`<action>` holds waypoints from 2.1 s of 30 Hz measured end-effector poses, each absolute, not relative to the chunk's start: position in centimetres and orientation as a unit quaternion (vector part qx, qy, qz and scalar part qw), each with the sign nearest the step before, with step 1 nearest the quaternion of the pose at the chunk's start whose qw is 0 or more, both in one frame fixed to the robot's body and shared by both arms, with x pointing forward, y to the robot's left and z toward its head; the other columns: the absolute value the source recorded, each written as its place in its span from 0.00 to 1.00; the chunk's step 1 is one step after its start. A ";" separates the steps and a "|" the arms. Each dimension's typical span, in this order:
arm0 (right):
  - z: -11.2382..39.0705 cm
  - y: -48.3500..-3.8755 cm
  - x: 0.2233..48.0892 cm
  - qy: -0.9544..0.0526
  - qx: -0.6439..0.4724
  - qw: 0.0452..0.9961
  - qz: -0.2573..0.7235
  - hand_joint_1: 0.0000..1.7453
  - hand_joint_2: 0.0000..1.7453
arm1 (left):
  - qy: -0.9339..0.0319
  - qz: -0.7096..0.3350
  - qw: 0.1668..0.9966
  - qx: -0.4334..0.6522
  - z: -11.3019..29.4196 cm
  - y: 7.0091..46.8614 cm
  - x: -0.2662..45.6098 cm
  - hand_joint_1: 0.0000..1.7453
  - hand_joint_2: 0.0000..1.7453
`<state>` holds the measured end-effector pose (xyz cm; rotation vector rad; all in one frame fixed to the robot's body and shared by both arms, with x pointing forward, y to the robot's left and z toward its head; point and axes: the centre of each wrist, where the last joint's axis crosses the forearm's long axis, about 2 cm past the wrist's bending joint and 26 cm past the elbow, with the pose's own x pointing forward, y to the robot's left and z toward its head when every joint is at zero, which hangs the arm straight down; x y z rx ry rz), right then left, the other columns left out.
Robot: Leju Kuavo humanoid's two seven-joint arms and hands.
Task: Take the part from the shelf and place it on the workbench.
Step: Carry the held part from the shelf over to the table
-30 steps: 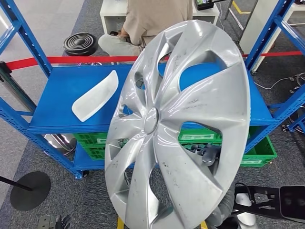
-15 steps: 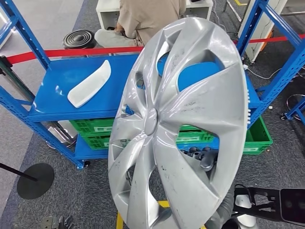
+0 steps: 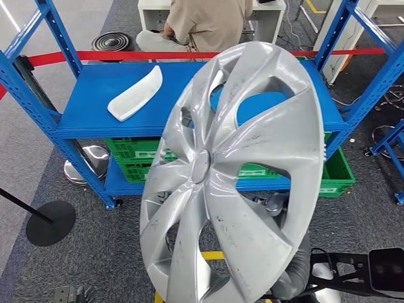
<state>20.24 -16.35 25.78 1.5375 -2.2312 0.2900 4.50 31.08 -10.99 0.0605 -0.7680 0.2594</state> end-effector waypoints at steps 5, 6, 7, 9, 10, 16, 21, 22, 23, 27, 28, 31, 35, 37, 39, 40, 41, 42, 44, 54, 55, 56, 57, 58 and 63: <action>25.6 -16.4 19.9 -0.806 0.543 0.211 0.101 1.00 1.00 | -0.365 0.122 0.923 0.033 -11.0 30.9 4.3 0.00 0.00; 25.6 -16.5 19.8 -0.808 0.541 0.211 0.101 1.00 1.00 | -0.364 0.121 0.923 0.033 -11.0 31.0 4.2 0.00 0.00; 25.6 -16.5 19.8 -0.809 0.538 0.212 0.101 1.00 1.00 | -0.363 0.119 0.923 0.034 -11.0 31.0 4.2 0.00 0.00; 25.5 -16.5 19.7 -0.812 0.534 0.213 0.099 1.00 1.00 | -0.362 0.118 0.924 0.033 -11.1 31.0 4.0 0.00 0.00; 25.5 -16.5 19.7 -0.814 0.532 0.213 0.097 1.00 1.00 | -0.361 0.117 0.925 0.031 -11.1 30.9 4.0 0.00 0.00; 25.4 -16.5 19.6 -0.816 0.534 0.207 0.074 1.00 1.00 | -0.363 0.114 0.924 0.034 -11.0 31.0 4.2 0.00 0.00; 25.8 -16.5 19.5 -0.814 0.544 0.194 0.059 1.00 1.00 | -0.366 0.114 0.923 0.036 -11.0 31.1 4.6 0.00 0.00; 25.8 -16.5 19.5 -0.814 0.545 0.194 0.058 1.00 1.00 | -0.366 0.114 0.923 0.035 -11.0 31.1 4.6 0.00 0.00; 25.8 -16.5 19.5 -0.814 0.545 0.193 0.056 1.00 1.00 | -0.365 0.114 0.923 0.035 -11.0 31.1 4.5 0.00 0.00; 25.8 -16.7 19.5 -0.813 0.546 0.194 0.052 1.00 1.00 | -0.365 0.114 0.924 0.036 -11.0 31.2 4.5 0.00 0.00; 25.8 -16.7 19.4 -0.813 0.546 0.195 0.051 1.00 1.00 | -0.364 0.114 0.924 0.036 -11.0 31.2 4.5 0.00 0.00; 25.6 -16.8 19.4 -0.814 0.544 0.197 0.049 1.00 1.00 | -0.364 0.114 0.924 0.036 -11.0 31.1 4.5 0.00 0.00; 25.6 -16.8 19.3 -0.817 0.540 0.196 0.053 1.00 1.00 | -0.364 0.114 0.924 0.034 -11.0 31.1 4.5 0.00 0.00; 25.5 -16.9 19.3 -0.819 0.536 0.197 0.055 1.00 1.00 | -0.363 0.114 0.924 0.034 -11.0 31.1 4.4 0.00 0.00; 25.5 -17.0 19.3 -0.820 0.534 0.198 0.055 1.00 1.00 | -0.362 0.113 0.925 0.034 -11.0 31.1 4.3 0.00 0.00; 25.4 -17.0 19.3 -0.820 0.533 0.199 0.054 1.00 1.00 | -0.362 0.113 0.925 0.034 -11.0 31.1 4.2 0.00 0.00; 25.4 -17.0 19.2 -0.820 0.533 0.201 0.053 1.00 1.00 | -0.362 0.113 0.925 0.033 -11.0 31.1 4.2 0.00 0.00; 25.3 -17.1 19.2 -0.821 0.532 0.202 0.052 1.00 1.00 | -0.362 0.113 0.925 0.034 -11.0 31.1 4.2 0.00 0.00; 25.1 -17.2 19.1 -0.822 0.528 0.207 0.050 1.00 1.00 | -0.361 0.113 0.925 0.034 -11.0 31.2 4.2 0.00 0.00; 24.7 -18.5 18.7 -0.845 0.487 0.211 0.061 1.00 1.00 | -0.327 0.103 0.938 0.040 -11.0 31.2 4.2 0.00 0.00; 24.7 -18.7 18.6 -0.847 0.483 0.212 0.062 1.00 1.00 | -0.319 0.102 0.941 0.042 -11.1 31.1 4.2 0.00 0.00; 24.7 -18.8 18.6 -0.848 0.481 0.213 0.063 1.00 1.00 | -0.310 0.100 0.944 0.044 -11.1 31.2 4.2 0.00 0.00; 24.6 -18.9 18.6 -0.849 0.478 0.214 0.063 1.00 1.00 | -0.301 0.098 0.947 0.046 -11.1 31.2 4.1 0.00 0.00; 24.6 -19.0 18.6 -0.850 0.476 0.215 0.064 1.00 1.00 | -0.292 0.096 0.950 0.047 -11.1 31.2 4.1 0.00 0.00; 24.5 -19.4 18.4 -0.852 0.470 0.217 0.072 1.00 1.00 | -0.260 0.086 0.961 0.049 -11.1 30.8 3.8 0.00 0.00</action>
